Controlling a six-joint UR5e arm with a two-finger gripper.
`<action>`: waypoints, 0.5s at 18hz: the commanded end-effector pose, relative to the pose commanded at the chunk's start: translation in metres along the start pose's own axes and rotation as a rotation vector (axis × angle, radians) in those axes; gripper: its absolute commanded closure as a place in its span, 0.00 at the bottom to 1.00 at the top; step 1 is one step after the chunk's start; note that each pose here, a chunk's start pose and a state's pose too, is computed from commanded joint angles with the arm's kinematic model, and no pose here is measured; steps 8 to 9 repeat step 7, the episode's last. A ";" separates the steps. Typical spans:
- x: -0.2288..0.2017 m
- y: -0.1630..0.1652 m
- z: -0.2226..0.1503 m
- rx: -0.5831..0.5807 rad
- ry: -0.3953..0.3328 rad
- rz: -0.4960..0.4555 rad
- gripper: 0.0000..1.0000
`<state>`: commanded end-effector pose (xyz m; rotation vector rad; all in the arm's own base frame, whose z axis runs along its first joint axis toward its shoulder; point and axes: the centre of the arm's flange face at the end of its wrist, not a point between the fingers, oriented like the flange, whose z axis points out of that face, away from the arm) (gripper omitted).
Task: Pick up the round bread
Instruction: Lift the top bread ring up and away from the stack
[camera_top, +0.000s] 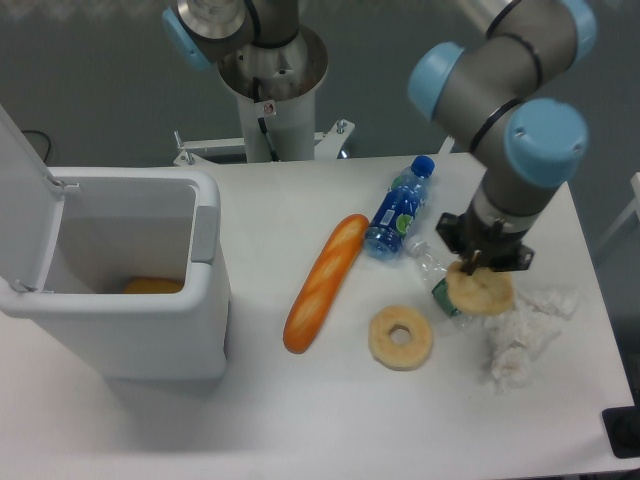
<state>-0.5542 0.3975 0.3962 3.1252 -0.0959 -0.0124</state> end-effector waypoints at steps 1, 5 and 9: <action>0.000 0.002 -0.005 -0.007 0.002 -0.001 1.00; 0.002 0.005 -0.010 -0.039 0.012 0.048 1.00; 0.002 0.005 -0.009 -0.039 0.012 0.050 1.00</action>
